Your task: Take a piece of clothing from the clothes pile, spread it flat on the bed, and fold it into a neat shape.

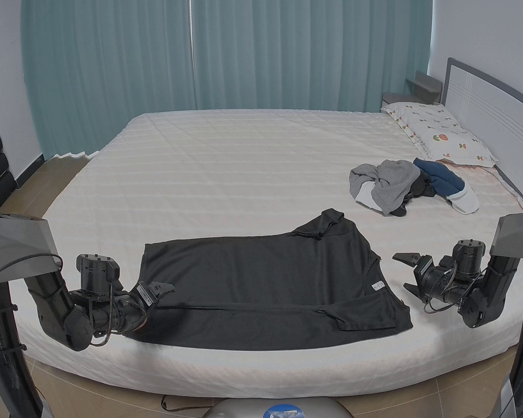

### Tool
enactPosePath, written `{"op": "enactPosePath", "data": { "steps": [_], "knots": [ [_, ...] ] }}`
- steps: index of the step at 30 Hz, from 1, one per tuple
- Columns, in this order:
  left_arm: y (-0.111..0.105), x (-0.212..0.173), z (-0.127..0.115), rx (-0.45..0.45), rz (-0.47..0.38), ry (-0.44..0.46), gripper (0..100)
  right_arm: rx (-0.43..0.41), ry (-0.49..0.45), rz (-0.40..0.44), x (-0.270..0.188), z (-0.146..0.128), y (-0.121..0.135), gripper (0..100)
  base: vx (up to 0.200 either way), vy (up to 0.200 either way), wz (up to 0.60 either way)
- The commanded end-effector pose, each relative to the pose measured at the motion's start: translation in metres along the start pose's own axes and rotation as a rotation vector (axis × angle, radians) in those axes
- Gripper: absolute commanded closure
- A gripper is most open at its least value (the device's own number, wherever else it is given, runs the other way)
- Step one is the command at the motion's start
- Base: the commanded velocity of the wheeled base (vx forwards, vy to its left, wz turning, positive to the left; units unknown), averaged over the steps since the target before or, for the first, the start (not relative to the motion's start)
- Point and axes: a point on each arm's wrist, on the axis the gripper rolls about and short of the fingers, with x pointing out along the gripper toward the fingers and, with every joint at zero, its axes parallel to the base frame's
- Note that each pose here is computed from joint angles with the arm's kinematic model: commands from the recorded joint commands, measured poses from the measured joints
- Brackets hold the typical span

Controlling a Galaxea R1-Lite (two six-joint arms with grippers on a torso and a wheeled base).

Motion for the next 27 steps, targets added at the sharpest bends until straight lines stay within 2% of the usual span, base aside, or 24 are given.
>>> {"op": "enactPosePath", "data": {
  "steps": [1,9,12,17,27],
  "knots": [
    [0.005,0.013,-0.005,0.011,0.031,0.016,0,0.000,0.002,-0.001,0.000,-0.001,0.000,0,0.000,0.000,0.00],
    [0.000,0.024,0.004,0.010,0.030,-0.008,0,0.000,0.002,-0.001,0.001,-0.001,-0.001,0,0.000,0.000,0.00],
    [-0.002,0.034,0.012,0.004,0.039,-0.061,0,-0.001,0.001,-0.003,0.001,-0.001,-0.001,0,0.000,0.000,0.00],
    [-0.003,0.036,0.019,-0.008,0.032,-0.092,0,0.000,0.003,-0.005,0.002,-0.001,-0.002,0,0.000,0.000,0.00],
    [-0.006,0.038,0.045,-0.127,-0.011,-0.170,0,0.001,0.005,-0.011,0.002,-0.002,-0.004,0,0.000,0.000,0.00]
  ]
}}
